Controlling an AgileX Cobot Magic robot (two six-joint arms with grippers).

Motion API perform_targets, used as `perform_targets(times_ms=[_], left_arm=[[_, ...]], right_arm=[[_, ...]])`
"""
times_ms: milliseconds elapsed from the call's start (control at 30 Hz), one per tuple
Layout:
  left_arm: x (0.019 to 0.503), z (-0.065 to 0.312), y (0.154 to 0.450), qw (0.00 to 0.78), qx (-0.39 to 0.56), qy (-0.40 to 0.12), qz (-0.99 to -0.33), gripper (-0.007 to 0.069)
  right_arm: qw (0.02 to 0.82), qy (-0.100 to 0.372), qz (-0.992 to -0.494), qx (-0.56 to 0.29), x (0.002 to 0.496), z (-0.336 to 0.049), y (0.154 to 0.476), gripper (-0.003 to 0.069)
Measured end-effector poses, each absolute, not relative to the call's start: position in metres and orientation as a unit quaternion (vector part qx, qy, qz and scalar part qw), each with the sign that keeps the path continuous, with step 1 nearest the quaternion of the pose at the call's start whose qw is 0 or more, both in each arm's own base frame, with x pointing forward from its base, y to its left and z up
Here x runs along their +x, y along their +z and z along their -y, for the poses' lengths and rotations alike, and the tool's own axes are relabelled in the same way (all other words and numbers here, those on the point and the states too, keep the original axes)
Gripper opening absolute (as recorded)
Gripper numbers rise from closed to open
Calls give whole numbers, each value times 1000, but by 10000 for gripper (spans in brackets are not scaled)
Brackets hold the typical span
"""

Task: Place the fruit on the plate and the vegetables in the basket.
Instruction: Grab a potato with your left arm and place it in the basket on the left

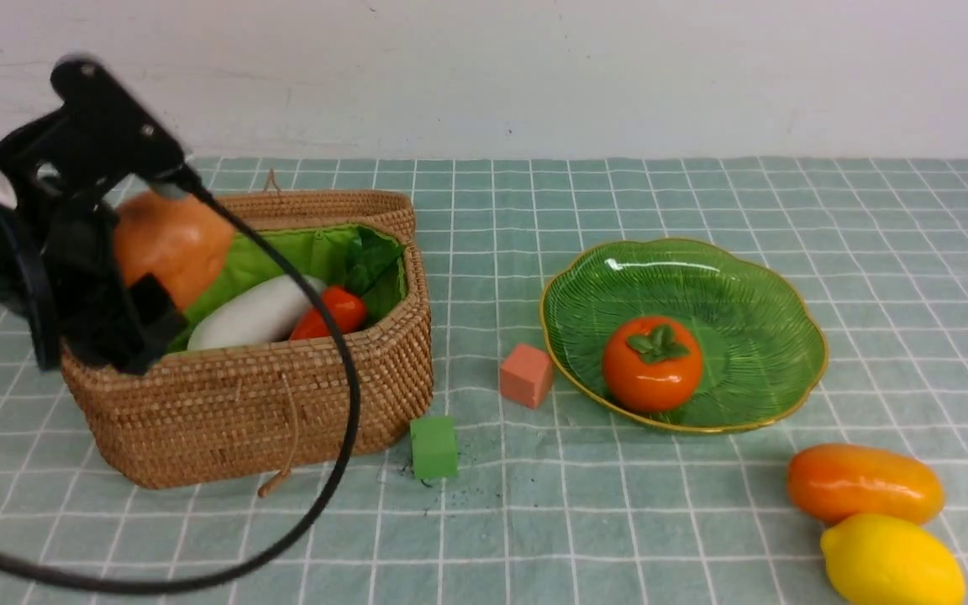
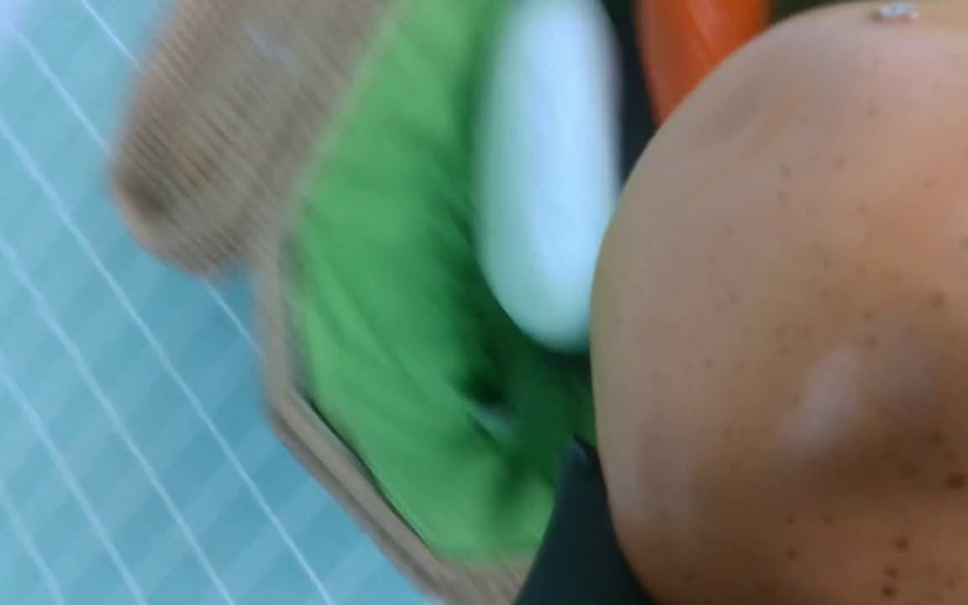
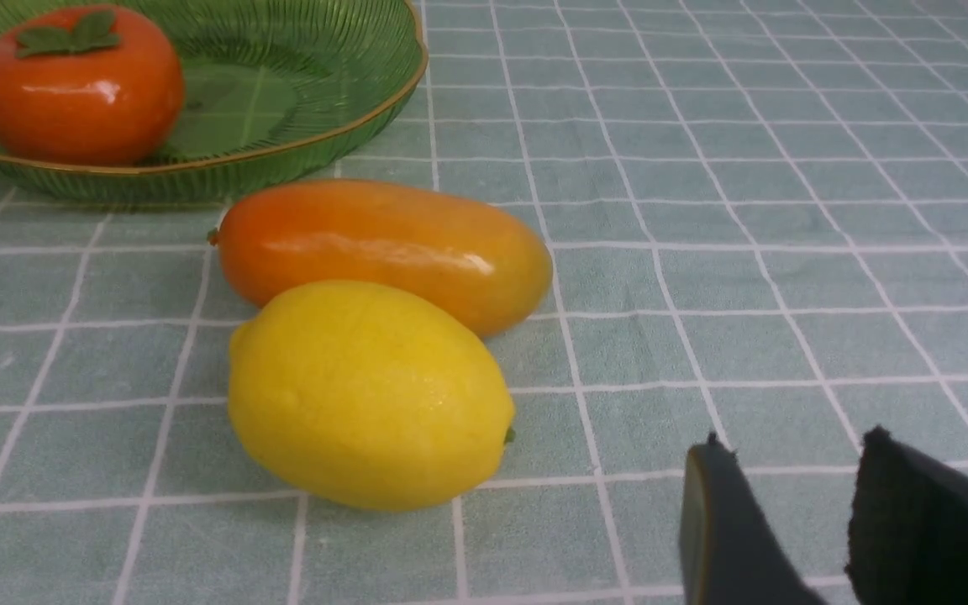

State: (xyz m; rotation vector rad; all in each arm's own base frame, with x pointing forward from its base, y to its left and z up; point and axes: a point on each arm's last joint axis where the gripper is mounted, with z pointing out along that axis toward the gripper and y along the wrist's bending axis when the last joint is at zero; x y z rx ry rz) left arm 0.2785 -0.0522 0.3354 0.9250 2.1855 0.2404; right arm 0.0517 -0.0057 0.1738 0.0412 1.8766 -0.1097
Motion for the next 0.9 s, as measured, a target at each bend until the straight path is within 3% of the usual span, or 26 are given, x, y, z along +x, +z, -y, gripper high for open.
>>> perform_targets(times_ms=[100,333,467,533,633,900], left_arm=[[305,56,331,400,364,112,-833,514],[345,60,278,356,383,136,-841,514],[346,59,275,355,364,129,-851,517],[346,60,275,358,342,118,-861,601],[346,59,274,357,317,107,-872,657],[342,58,273,339,303,101,-885,672]], right_arm=[[590,-47,-806,18,52,6,174,242],[590,-47,-806,18,52,6,174,242],[590,-47,-806,18,52,6,174,242],[590,-47,-806,18,52,6,174,242],[590,-48,-806,17,52,6,174,242],[590,-48,-806,17,52,6,174,242]])
